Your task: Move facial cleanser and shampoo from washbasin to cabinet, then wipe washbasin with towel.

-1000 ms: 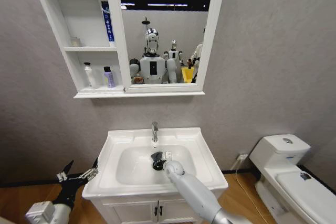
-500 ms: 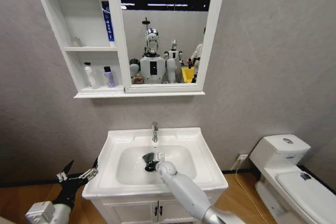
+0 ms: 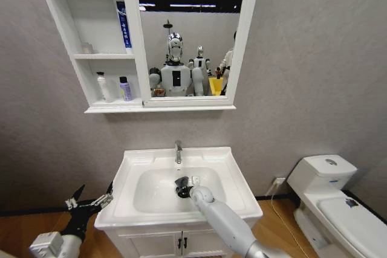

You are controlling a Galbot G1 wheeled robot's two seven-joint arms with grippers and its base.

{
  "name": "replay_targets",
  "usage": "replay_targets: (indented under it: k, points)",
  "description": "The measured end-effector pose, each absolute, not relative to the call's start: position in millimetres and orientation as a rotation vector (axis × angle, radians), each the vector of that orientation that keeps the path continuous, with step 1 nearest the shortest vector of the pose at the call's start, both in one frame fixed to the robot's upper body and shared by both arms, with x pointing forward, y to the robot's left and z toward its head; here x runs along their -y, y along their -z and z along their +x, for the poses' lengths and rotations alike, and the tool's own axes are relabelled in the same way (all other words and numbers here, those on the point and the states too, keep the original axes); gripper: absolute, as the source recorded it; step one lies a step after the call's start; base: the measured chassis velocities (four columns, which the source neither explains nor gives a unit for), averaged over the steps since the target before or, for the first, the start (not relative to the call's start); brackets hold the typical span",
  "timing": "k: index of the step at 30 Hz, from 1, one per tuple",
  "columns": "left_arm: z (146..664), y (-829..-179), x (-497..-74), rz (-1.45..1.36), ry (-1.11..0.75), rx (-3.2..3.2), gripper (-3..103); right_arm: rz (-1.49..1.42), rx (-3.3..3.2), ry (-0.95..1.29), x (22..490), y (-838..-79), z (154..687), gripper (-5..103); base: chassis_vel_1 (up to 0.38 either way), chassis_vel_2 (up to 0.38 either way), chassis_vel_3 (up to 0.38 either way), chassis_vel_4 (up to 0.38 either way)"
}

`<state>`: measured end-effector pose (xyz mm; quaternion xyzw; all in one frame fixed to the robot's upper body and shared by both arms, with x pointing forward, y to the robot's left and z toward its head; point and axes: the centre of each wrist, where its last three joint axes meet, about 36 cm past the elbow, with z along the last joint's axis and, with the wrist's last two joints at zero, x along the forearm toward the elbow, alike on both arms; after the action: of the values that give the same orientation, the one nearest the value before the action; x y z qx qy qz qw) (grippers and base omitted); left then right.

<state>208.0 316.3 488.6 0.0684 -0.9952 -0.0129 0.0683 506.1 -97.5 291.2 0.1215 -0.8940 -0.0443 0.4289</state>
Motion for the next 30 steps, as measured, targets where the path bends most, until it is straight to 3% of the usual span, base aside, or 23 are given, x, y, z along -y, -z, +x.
replay_targets:
  k: [12, 30]
  points:
    - [208, -489, -316, 0.206, 0.039, 2.998, 100, 0.228, 2.250, 0.105, 127, -317, 498, 6, 0.000, 0.000, 0.000, 0.000]
    - [208, -489, -316, 0.206, 0.039, 2.998, 100, 0.336, 2.198, 0.103, 94, -291, 508, 6, 0.000, 0.000, 0.000, 0.000]
